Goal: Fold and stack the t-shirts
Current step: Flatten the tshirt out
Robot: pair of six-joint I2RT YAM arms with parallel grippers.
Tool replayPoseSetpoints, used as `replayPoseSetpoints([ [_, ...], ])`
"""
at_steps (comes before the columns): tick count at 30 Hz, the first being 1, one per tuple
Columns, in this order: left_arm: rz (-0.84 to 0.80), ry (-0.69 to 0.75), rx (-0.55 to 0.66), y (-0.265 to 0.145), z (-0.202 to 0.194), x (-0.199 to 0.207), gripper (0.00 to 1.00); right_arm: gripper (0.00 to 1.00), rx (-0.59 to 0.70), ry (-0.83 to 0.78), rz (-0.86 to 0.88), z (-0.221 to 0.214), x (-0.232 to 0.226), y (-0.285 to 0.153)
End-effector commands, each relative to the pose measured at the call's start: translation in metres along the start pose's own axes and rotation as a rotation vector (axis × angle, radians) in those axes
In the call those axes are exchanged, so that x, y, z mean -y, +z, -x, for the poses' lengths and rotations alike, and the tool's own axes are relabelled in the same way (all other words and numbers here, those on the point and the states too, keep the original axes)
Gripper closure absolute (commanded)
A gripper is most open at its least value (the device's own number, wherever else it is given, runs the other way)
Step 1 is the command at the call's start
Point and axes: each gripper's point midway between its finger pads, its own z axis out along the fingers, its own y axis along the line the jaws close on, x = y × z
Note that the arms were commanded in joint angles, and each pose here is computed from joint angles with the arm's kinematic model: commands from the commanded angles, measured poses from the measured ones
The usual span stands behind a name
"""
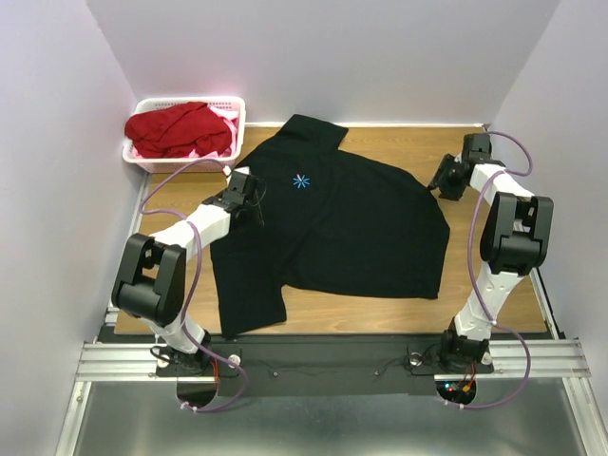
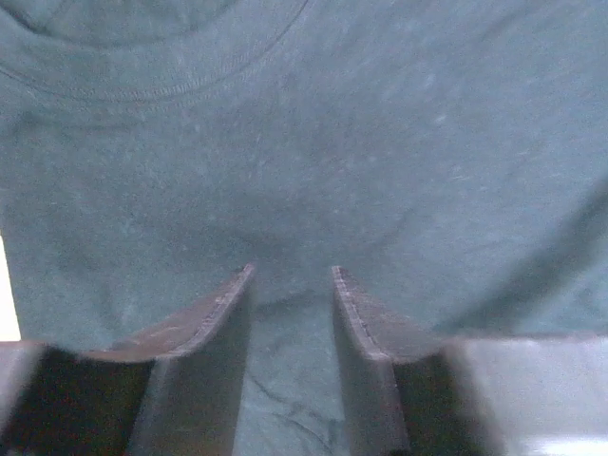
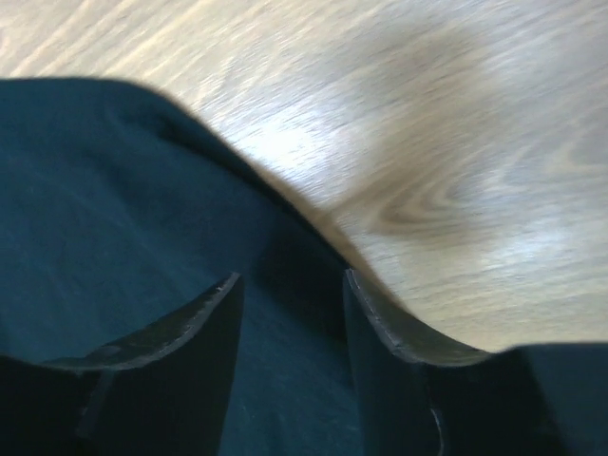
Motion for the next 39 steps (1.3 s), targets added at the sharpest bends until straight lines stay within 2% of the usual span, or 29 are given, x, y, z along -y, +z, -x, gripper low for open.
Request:
replayPoseSetpoints([
  [1, -0.007, 0.033, 0.0, 0.001, -0.001, -0.003, 0.61, 0.51, 0.005, -0.062, 0.113, 0.003, -0.02, -0.004],
  [2, -0.007, 0.033, -0.004, 0.003, -0.004, -0.004, 0.66, 0.58, 0.002, -0.065, 0.112, 0.001, -0.019, -0.005],
  [4, -0.012, 0.034, -0.022, 0.006, -0.011, -0.005, 0.68, 0.59, -0.001, -0.071, 0.113, -0.001, -0.018, -0.006],
  [5, -0.015, 0.031, -0.027, 0.007, -0.014, -0.005, 0.69, 0.63, -0.005, -0.076, 0.114, -0.003, -0.018, -0.006],
  [6, -0.017, 0.029, -0.038, 0.009, -0.019, -0.006, 0.74, 0.65, -0.009, -0.08, 0.125, -0.004, -0.02, -0.007],
  [7, -0.021, 0.029, -0.042, 0.009, -0.021, -0.006, 0.75, 0.66, -0.013, -0.082, 0.132, -0.006, -0.021, -0.007],
  [16, -0.017, 0.032, -0.076, 0.017, -0.037, -0.01, 0.76, 0.8, -0.018, -0.135, 0.152, -0.022, -0.041, -0.02],
  [19, -0.016, 0.035, -0.094, 0.02, -0.045, -0.012, 0.76, 0.8, 0.012, -0.187, 0.13, -0.027, -0.054, -0.03],
  [25, -0.026, 0.036, -0.106, 0.021, -0.051, -0.013, 0.76, 0.8, 0.0, -0.255, 0.014, -0.064, -0.064, -0.023],
  [28, -0.027, 0.039, -0.103, 0.02, -0.05, -0.013, 0.76, 0.75, -0.034, -0.293, -0.016, -0.09, -0.069, -0.016],
  [31, -0.031, 0.039, -0.105, 0.02, -0.052, -0.013, 0.76, 0.63, -0.065, -0.355, 0.005, -0.11, -0.087, -0.016],
  [36, -0.041, 0.036, -0.114, 0.021, -0.055, -0.012, 0.76, 0.56, -0.074, -0.42, -0.005, -0.111, -0.099, -0.034],
  [39, -0.043, 0.037, -0.113, 0.02, -0.055, -0.012, 0.76, 0.56, 0.007, -0.427, -0.06, -0.09, -0.093, -0.049],
])
